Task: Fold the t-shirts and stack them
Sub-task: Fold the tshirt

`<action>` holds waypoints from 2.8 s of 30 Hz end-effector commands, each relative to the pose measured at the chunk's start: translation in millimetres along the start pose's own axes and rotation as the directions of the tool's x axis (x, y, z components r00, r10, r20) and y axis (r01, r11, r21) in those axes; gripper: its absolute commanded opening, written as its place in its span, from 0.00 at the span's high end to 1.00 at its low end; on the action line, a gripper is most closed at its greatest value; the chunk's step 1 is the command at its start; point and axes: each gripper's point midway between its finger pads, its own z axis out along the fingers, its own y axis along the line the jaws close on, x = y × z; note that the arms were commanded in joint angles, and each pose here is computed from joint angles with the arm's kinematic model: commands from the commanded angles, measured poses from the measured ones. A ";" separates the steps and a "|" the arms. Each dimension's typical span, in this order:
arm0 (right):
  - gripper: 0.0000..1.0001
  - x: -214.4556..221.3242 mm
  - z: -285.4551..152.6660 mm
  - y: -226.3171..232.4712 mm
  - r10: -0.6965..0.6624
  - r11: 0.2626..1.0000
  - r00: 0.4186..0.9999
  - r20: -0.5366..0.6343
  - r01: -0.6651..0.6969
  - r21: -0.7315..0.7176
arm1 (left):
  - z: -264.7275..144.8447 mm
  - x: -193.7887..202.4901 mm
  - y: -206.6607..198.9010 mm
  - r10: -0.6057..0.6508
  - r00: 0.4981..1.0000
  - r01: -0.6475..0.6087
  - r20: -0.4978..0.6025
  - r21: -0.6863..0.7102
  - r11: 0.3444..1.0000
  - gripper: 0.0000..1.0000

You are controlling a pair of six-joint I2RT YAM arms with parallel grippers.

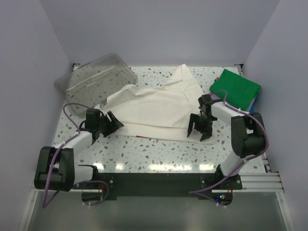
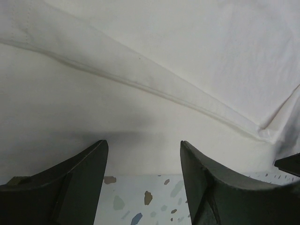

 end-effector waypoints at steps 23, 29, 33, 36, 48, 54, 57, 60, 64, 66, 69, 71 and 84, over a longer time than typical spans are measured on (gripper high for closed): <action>0.37 29.5 -51.7 10.7 -0.012 0.994 0.996 0.091 0.022 -0.106 | -52.4 3.9 0.8 -0.121 0.988 0.126 0.099 -0.052 0.991 0.30; 0.51 14.4 -30.7 16.1 -0.033 0.994 0.995 0.090 0.042 -0.098 | -55.8 -14.6 -11.6 -0.090 0.986 0.095 0.139 -0.029 0.995 0.30; 0.56 5.9 -21.9 22.2 -0.042 0.992 0.994 0.105 0.054 -0.116 | -56.4 -13.7 -9.3 -0.088 0.986 0.094 0.141 -0.038 0.995 0.30; 0.57 0.7 -17.0 25.2 -0.049 0.991 0.992 0.114 0.063 -0.118 | -56.8 -11.8 -8.5 -0.091 0.986 0.097 0.139 -0.037 0.995 0.30; 0.69 4.4 4.9 18.8 -0.054 0.996 0.997 0.061 0.058 -0.064 | -55.6 0.0 -3.1 -0.088 0.991 0.093 0.102 -0.045 0.995 0.29; 0.86 3.8 -11.1 24.9 -0.056 0.996 0.996 0.071 0.060 -0.067 | -56.5 2.6 -0.7 -0.081 0.992 0.086 0.096 -0.053 0.995 0.29; 0.91 0.0 -22.6 29.7 -0.060 0.995 0.994 0.090 0.067 -0.076 | -56.1 3.3 0.2 -0.081 0.992 0.086 0.097 -0.054 0.995 0.29; 0.98 -5.6 -34.9 36.7 -0.068 0.993 0.992 0.107 0.078 -0.085 | -55.1 4.3 0.7 -0.082 0.992 0.087 0.093 -0.054 0.995 0.29; 1.00 -21.4 -48.2 49.7 -0.076 0.990 0.986 0.148 0.092 -0.105 | -54.5 4.7 1.2 -0.082 0.992 0.087 0.092 -0.055 0.995 0.29; 1.00 -27.1 -47.8 54.0 -0.077 0.989 0.985 0.151 0.094 -0.111 | -53.9 4.8 1.9 -0.082 0.992 0.088 0.092 -0.057 0.995 0.29; 1.00 -37.0 -43.5 63.0 -0.082 0.987 0.985 0.150 0.101 -0.122 | -53.7 5.0 2.1 -0.083 0.992 0.088 0.090 -0.058 0.994 0.29; 1.00 -46.4 -42.0 71.4 -0.084 0.985 0.984 0.156 0.105 -0.135 | -53.4 4.9 2.2 -0.081 0.993 0.087 0.090 -0.058 0.995 0.29; 1.00 -86.9 -33.5 118.2 -0.118 0.975 0.978 0.173 0.148 -0.168 | -49.7 6.5 5.7 -0.080 0.994 0.086 0.077 -0.074 0.994 0.29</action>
